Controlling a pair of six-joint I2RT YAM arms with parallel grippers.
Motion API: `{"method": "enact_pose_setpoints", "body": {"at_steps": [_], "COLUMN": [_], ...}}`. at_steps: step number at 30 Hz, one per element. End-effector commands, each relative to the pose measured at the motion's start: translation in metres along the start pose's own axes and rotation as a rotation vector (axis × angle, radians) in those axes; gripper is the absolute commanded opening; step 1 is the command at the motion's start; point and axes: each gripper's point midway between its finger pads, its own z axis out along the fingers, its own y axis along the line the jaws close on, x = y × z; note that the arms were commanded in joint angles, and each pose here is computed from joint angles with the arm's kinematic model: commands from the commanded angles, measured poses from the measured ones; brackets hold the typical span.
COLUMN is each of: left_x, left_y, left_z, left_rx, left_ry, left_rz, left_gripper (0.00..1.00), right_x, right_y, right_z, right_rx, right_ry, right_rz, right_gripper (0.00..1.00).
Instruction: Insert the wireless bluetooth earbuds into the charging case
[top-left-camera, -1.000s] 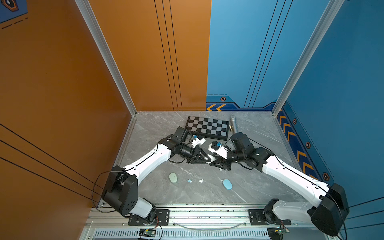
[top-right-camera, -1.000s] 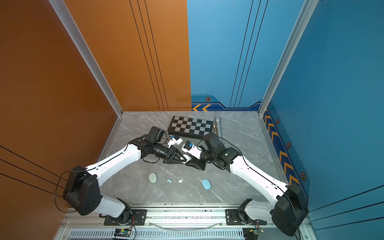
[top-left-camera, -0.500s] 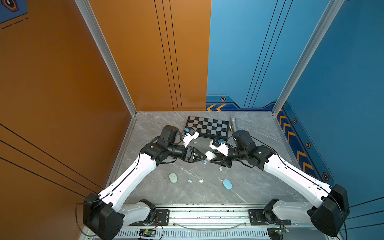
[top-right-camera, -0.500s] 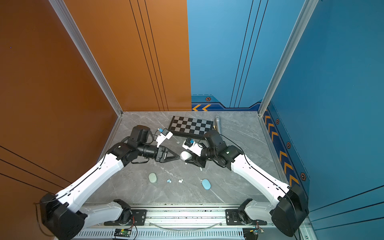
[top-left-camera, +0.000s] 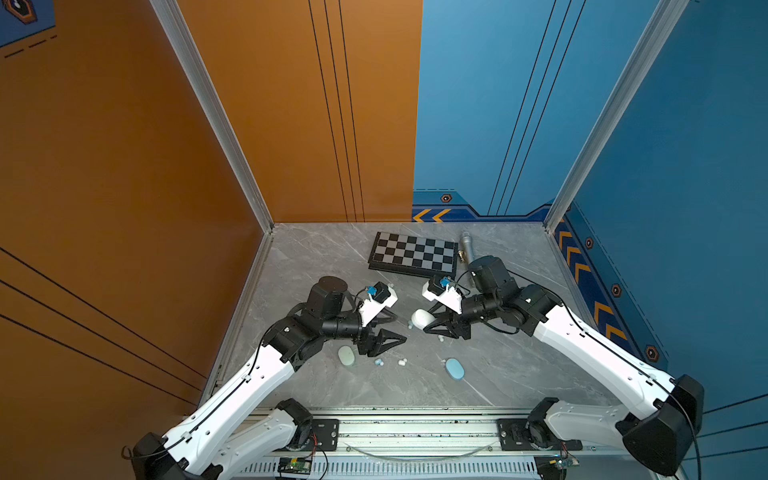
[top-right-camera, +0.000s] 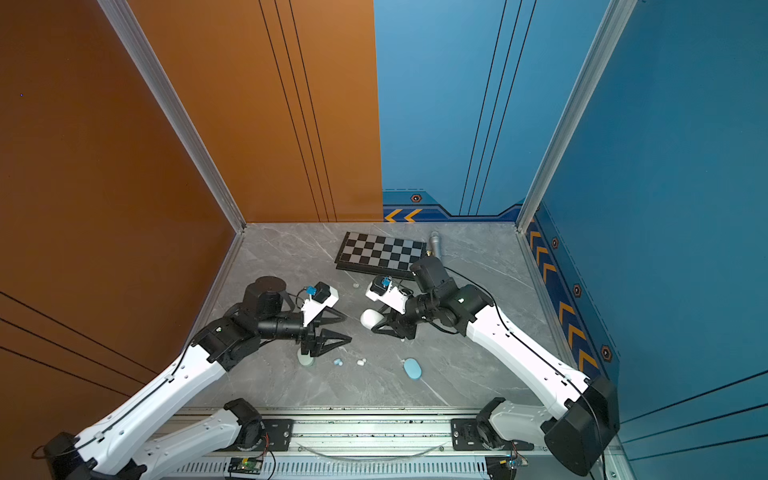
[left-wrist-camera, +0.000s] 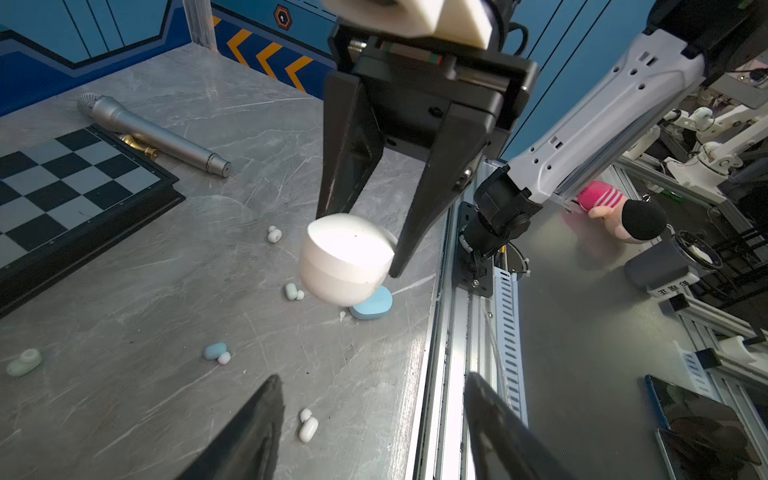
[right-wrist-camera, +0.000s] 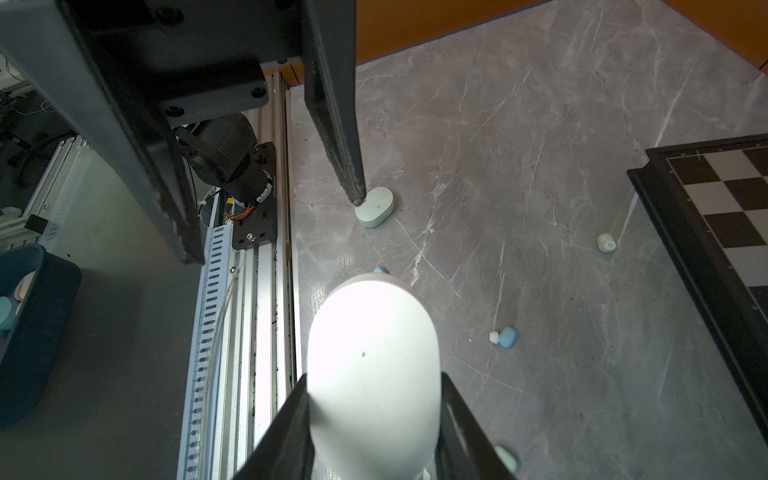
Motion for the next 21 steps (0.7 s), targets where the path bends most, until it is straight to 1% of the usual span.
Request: {"method": "enact_pose_setpoints", "body": {"at_steps": [1, 11, 16, 21], "left_x": [-0.016, -0.022, -0.033, -0.034], "left_y": [-0.008, -0.013, -0.014, -0.018], "left_z": [0.003, 0.012, 0.011, 0.014], "left_rx": [0.034, 0.098, 0.103, 0.143], "left_ry": [-0.024, -0.021, -0.065, -0.063], "left_rz": [0.106, 0.106, 0.101, 0.078], "left_gripper": [0.68, 0.61, 0.61, 0.6], "right_x": [-0.008, -0.017, -0.015, -0.019], "right_y": [0.02, 0.032, 0.031, 0.037], "right_z": [-0.014, -0.021, -0.018, -0.011], "right_rx": [-0.036, -0.05, -0.051, -0.077], "right_ry": [-0.011, -0.02, -0.013, -0.018], "right_rz": [-0.014, -0.031, -0.023, -0.028], "right_gripper": [0.01, 0.0, 0.0, 0.0]}}
